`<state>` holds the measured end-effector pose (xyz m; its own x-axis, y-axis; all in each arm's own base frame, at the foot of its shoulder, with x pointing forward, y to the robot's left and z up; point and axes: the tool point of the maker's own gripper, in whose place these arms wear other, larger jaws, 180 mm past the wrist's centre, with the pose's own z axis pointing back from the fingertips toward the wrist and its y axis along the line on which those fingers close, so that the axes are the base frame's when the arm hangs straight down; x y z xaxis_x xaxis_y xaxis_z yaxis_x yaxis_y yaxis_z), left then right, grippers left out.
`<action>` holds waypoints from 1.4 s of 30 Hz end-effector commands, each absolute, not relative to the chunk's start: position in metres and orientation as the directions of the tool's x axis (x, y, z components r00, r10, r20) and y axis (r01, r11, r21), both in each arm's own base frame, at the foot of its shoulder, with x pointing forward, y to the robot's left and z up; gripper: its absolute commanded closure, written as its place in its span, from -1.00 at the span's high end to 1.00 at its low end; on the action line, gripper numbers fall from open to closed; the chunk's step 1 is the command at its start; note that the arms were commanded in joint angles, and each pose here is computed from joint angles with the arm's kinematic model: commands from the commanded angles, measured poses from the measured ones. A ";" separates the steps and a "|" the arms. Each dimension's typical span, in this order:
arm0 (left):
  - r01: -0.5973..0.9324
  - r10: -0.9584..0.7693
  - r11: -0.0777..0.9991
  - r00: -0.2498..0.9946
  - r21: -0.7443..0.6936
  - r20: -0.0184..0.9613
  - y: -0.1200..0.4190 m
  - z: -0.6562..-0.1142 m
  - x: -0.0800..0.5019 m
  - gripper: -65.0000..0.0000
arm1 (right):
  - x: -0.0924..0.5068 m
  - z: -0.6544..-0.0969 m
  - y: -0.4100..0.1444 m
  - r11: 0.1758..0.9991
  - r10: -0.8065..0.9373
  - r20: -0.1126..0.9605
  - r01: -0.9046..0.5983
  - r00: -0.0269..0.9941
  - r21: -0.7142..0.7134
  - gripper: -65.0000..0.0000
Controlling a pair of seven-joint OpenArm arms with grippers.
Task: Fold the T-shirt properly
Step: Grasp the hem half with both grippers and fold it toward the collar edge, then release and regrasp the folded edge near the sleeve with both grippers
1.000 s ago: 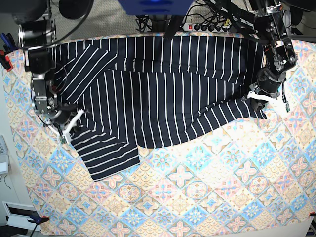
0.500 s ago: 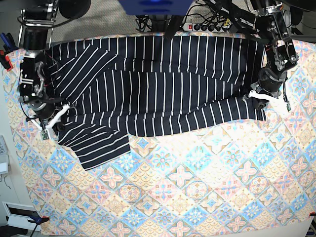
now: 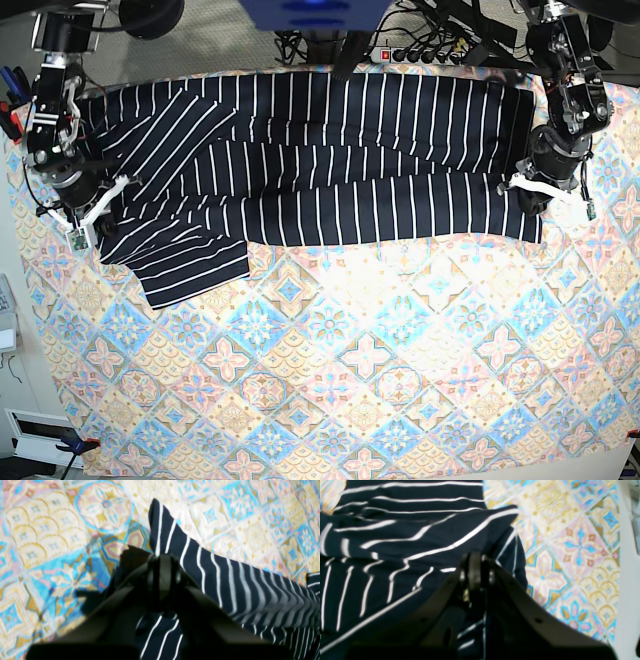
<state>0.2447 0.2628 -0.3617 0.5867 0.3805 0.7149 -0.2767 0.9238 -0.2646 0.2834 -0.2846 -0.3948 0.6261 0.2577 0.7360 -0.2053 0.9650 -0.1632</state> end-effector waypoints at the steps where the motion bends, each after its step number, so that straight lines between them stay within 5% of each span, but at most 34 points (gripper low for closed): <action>1: -0.248 0.340 0.939 0.575 -0.238 0.744 0.269 -0.351 0.247 -1.00 | 0.286 -0.380 -0.292 0.962 0.269 0.758 -0.199 0.594 -0.186 -0.98; 25: -0.237 0.239 0.966 0.646 -0.108 0.725 0.304 -0.354 0.221 -1.00 | 0.216 -0.389 -0.285 0.972 0.224 0.724 -0.203 0.652 -0.118 -0.98; 42: -0.357 0.362 0.927 0.764 -0.118 0.534 0.321 -0.435 0.172 -1.00 | 0.208 -0.399 -0.274 0.980 0.182 0.720 -0.184 0.670 -0.076 -0.98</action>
<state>0.1636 0.3115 -0.4458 0.7810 0.3825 0.4938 -0.3659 0.9209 -0.1347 0.1994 -0.2683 -0.4112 0.7001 0.1699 0.6935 -0.1838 0.9814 -0.0550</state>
